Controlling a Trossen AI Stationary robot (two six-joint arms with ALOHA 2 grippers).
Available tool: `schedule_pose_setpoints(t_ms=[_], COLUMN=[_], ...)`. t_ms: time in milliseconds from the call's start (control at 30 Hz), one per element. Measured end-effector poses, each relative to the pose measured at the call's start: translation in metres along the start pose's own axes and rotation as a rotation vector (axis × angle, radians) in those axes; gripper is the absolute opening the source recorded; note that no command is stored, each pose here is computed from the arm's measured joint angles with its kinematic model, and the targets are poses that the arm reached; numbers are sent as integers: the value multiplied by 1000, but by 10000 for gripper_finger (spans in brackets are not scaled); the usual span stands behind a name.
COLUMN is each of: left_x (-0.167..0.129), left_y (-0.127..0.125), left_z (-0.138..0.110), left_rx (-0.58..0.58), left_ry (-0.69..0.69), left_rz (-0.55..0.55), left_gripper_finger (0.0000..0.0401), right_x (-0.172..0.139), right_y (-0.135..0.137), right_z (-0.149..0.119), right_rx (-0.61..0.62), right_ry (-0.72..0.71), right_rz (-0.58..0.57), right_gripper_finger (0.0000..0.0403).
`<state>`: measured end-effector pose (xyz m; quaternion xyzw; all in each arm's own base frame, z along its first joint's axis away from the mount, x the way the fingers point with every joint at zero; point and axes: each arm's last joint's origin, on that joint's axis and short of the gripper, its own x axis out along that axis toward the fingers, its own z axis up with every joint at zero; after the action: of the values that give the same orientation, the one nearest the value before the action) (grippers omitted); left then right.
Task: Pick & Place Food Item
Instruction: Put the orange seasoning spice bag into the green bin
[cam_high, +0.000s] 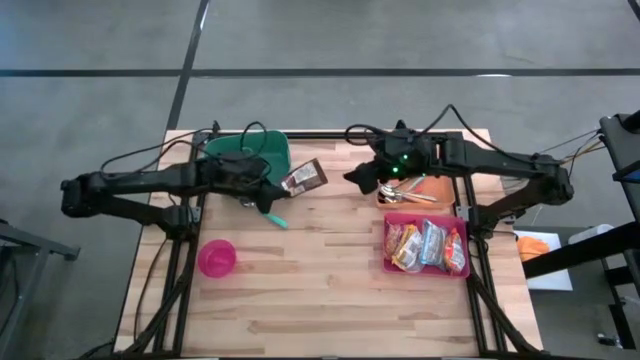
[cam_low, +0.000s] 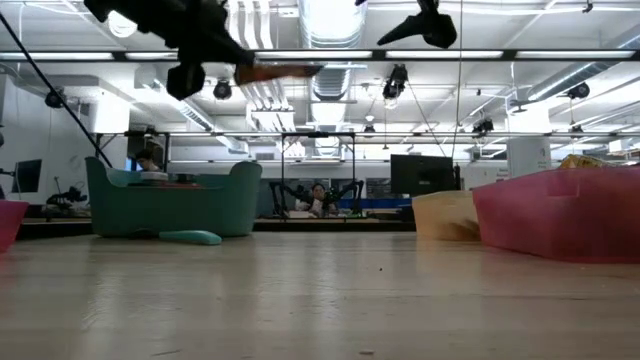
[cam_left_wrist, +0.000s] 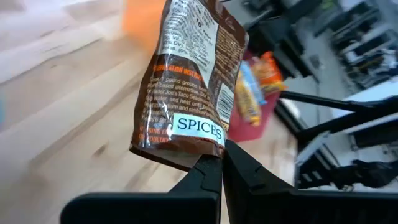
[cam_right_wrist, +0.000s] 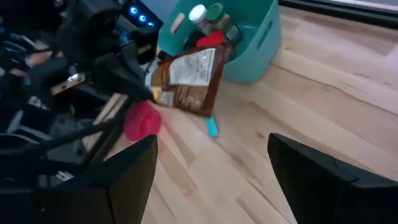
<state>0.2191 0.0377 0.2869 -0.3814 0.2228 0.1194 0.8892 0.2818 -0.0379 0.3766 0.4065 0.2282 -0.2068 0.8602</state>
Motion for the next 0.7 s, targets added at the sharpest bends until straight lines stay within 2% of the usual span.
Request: schedule_pose_setpoints(t_ms=[167, 300, 500, 700], left_x=[-3, -7, -13, -19], left_y=[-13, -19, -30, -37], left_z=[7, 13, 28, 40], left_rx=[25, 37, -46, -133], left_ry=[-49, -134, -364, -535], left_rz=[-61, -61, -114, -176], left_gripper_finger=[0, 0, 0, 0], right_x=[7, 12, 3, 0], right_y=[-1, 3, 30, 45], right_z=[1, 2, 11, 17], right_rx=[58, 115, 139, 79], right_ry=[1, -31, -317, -514], right_rz=[-10, 10, 141, 181], right_gripper_finger=[299, 299, 299, 299])
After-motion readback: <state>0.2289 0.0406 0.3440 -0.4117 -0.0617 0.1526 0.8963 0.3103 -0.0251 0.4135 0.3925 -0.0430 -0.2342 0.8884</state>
